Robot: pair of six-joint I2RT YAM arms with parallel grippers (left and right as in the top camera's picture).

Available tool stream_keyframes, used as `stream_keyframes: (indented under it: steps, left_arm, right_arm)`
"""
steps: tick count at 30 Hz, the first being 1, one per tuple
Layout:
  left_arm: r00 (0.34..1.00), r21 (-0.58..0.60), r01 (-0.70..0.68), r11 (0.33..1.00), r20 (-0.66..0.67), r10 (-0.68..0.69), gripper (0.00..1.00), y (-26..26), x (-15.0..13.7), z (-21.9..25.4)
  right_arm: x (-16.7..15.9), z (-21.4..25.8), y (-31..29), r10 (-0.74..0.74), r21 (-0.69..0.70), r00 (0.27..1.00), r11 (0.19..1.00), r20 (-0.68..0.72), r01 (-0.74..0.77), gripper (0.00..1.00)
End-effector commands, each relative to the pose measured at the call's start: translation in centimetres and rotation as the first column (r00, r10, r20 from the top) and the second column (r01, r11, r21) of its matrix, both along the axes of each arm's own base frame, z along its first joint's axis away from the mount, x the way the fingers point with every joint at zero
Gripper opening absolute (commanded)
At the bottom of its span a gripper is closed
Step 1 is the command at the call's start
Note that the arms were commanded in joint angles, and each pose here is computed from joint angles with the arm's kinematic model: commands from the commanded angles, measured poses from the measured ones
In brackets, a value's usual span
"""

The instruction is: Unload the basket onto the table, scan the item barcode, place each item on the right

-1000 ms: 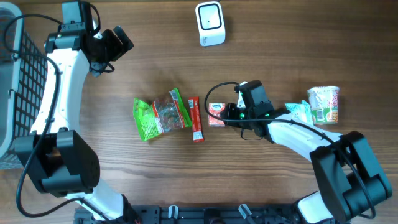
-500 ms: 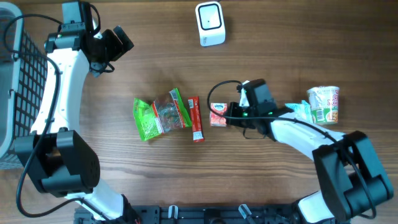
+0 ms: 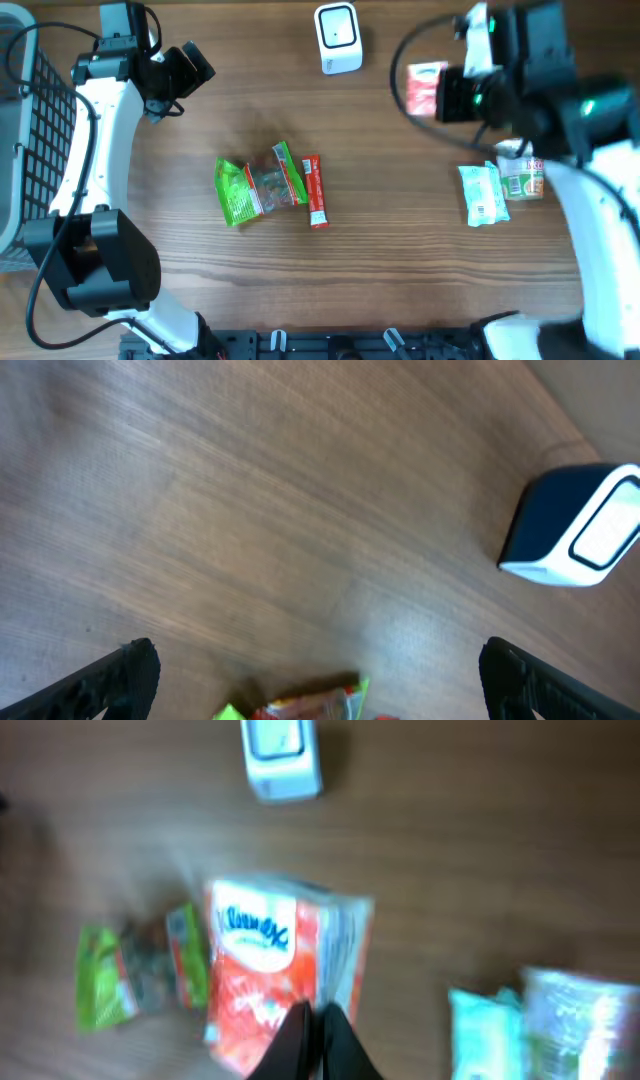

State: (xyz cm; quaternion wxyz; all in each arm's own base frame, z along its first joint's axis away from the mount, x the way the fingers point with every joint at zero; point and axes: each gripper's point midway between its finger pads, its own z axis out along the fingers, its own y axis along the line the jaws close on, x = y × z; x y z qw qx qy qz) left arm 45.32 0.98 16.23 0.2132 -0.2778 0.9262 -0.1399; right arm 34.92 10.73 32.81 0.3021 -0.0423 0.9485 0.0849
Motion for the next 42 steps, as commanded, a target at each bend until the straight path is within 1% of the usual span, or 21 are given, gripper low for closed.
stream_keyframes:
  steps: [1,5,8,11,13,14,17,20,21,23,25,27,28,29,30,32,33,34,37,38,42]
  left_arm:
    - [1.000,-0.006,-0.003,1.000,0.001,0.003,1.00,0.1,0.0,0.1]
    - [1.000,-0.006,-0.003,1.000,0.001,0.003,1.00,0.1,0.0,0.1]
    - [1.000,-0.006,-0.003,1.000,0.001,0.003,1.00,0.1,0.0,0.1]
    - [1.000,-0.006,-0.003,1.000,0.001,0.003,1.00,0.1,0.0,0.1]
    - [1.000,-0.006,-0.003,1.000,0.001,0.003,1.00,0.1,0.0,0.1]
    - [1.000,-0.006,-0.003,1.000,0.001,0.003,1.00,0.1,0.0,0.1]
    - [1.000,-0.006,-0.003,1.000,0.001,0.003,1.00,0.1,0.0,0.1]
    - [1.000,-0.006,-0.003,1.000,0.001,0.003,1.00,0.1,0.0,0.1]
    - [1.000,-0.006,-0.003,1.000,0.001,0.003,1.00,0.1,0.0,0.1]
    - [1.000,-0.006,-0.003,1.000,0.001,0.003,1.00,0.1,0.0,0.1]
    - [1.000,-0.006,-0.003,1.000,0.001,0.003,1.00,0.1,0.0,0.1]
    - [1.000,-0.006,-0.003,1.000,0.001,0.003,1.00,0.1,0.0,0.1]
    - [1.000,-0.006,-0.003,1.000,0.001,0.003,1.00,0.1,0.0,0.1]
    - [1.000,-0.006,-0.003,1.000,0.001,0.003,1.00,0.1,0.0,0.1]
    - [1.000,-0.006,-0.003,1.000,0.001,0.003,1.00,0.1,0.0,0.1]
    - [1.000,-0.006,-0.003,1.000,0.001,0.003,1.00,0.1,0.0,0.1]
    - [1.000,-0.006,-0.003,1.000,0.001,0.003,1.00,0.1,0.0,0.1]
    - [1.000,-0.006,-0.003,1.000,0.001,0.003,1.00,0.1,0.0,0.1]
    - [1.000,-0.006,-0.003,1.000,0.001,0.003,1.00,0.1,0.0,0.1]
    - [1.000,-0.006,-0.003,1.000,0.001,0.003,1.00,0.1,0.0,0.1]
    - [1.000,-0.006,-0.003,1.000,0.001,0.003,1.00,0.1,0.0,0.1]
  right_arm:
    - [4.6,2.0,-0.8,-0.021,-0.198,0.996,0.979,0.083,0.038,0.04]
    - [10.6,-0.9,3.3,0.057,-0.433,0.985,0.901,0.160,0.018,0.04]
    - [15.2,-5.0,6.9,0.137,-0.619,0.972,0.786,0.194,0.013,0.04]
    - [19.2,-9.9,9.3,0.209,-0.728,0.960,0.686,0.189,-0.006,0.04]
    - [21.1,-12.9,9.7,0.214,-0.771,0.959,0.637,0.186,0.008,0.04]
    - [22.4,-15.2,10.0,0.227,-0.807,0.958,0.591,0.177,0.009,0.04]
    - [23.7,-17.6,10.6,0.270,-0.843,0.950,0.537,0.158,-0.013,0.04]
    - [23.6,-16.1,9.9,0.239,-0.852,0.952,0.523,0.189,0.038,0.04]
    - [23.2,-14.3,9.0,0.210,-0.861,0.955,0.502,0.211,0.080,0.04]
    - [21.8,-10.7,8.3,0.184,-0.834,0.952,0.541,0.245,0.110,0.04]
    - [19.1,-6.5,8.4,0.191,-0.734,0.946,0.675,0.260,0.066,0.04]
    - [14.9,-3.5,8.7,0.185,-0.571,0.954,0.821,0.235,-0.019,0.04]
    - [12.1,-2.5,8.7,0.193,-0.466,0.964,0.880,0.184,-0.087,0.04]
    - [10.4,-2.2,8.4,0.190,-0.408,0.971,0.905,0.143,-0.117,0.04]
    - [6.6,-2.5,7.1,0.174,-0.301,0.985,0.940,0.016,-0.161,0.04]
    - [2.5,-4.5,4.7,0.136,-0.216,0.971,0.960,-0.195,-0.178,0.04]
    - [1.2,-6.4,4.1,0.102,-0.156,0.947,0.975,-0.304,-0.155,0.04]
    - [1.0,-7.6,3.7,0.070,-0.146,0.937,0.981,-0.343,-0.127,0.04]
    - [0.4,-13.9,0.8,-0.079,-0.279,0.887,0.959,-0.455,-0.058,0.04]
    - [-0.5,-17.3,-0.5,-0.133,-0.339,0.855,0.939,-0.502,-0.053,0.04]
    - [-2.4,-24.0,-3.5,-0.206,-0.450,0.815,0.890,-0.542,-0.074,0.04]
